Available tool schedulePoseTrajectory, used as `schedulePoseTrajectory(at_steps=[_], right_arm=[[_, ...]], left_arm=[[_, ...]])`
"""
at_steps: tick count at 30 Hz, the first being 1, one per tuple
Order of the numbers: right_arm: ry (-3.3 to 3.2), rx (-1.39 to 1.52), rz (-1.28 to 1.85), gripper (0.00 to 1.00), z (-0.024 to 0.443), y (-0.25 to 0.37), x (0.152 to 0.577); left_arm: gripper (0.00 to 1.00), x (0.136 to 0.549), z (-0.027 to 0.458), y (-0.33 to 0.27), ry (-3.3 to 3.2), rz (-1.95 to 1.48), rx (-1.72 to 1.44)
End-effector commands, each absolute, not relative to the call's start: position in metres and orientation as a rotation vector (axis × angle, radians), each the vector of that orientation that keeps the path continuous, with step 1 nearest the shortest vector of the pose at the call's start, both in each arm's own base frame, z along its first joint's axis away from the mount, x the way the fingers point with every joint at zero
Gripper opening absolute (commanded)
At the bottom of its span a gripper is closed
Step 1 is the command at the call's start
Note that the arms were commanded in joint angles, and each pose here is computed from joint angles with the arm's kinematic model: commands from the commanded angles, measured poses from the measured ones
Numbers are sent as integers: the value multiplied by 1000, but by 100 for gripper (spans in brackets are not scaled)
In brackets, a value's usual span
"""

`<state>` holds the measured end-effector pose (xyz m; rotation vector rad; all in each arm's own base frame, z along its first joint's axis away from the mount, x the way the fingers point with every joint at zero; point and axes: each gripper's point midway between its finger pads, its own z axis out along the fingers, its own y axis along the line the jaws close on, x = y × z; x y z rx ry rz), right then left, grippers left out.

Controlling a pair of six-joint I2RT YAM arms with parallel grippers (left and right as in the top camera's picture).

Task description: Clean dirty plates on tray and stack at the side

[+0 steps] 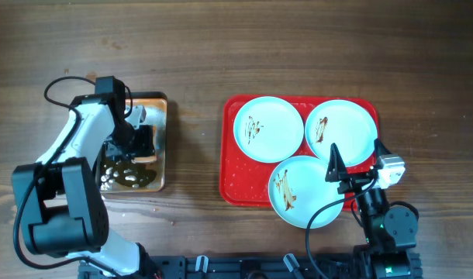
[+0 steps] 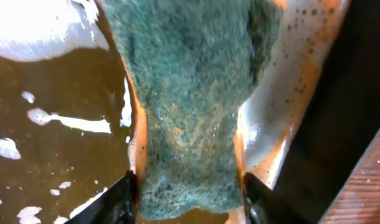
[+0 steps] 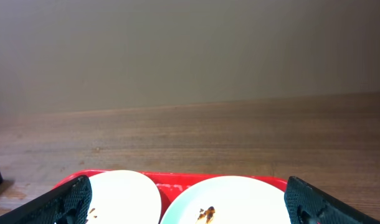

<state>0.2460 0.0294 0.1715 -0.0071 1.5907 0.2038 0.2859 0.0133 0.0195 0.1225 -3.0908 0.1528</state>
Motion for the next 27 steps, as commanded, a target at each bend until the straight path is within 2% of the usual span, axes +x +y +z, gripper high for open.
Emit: schedulePoseTrajectory(at_steps=[1,3,4,5,9,10,11,12,13,16,21,25,27], right_arm=[[1585,-37,206,100,173,33,245],[1585,-37,206,100,173,33,245],[1585,-37,206,100,173,33,245],[1585,-37,206,100,173,33,245],[1585,-37,206,100,173,33,245],[1585,-37,206,100,173,33,245],[1585,-37,206,100,173,33,245],[1585,-37,206,100,173,33,245],[1585,-37,206,100,173,33,245],[1585,-37,206,100,173,33,245],[1585,-37,206,100,173,33,245],[1585,-37,206,100,173,33,245],[1585,-37,206,100,173,33,245]], left_arm=[[47,282,19,12,-3089,172,137],[30,282,19,12,-3088,172,137],[24,282,19,12,-3088,172,137],[4,282,19,12,-3088,171,144],[4,282,19,13,-3088,170,143],[8,283,19,13,-3092,170,143],[53,284,19,13,-3097,170,160],[69,285,19,13,-3101,170,166],[73,286,19,13,-3106,170,165],[73,290,19,13,-3120,169,164],[80,309,21,16,-3195,165,162],[65,317,21,20,-3230,134,161],[41,319,21,20,-3240,133,161]])
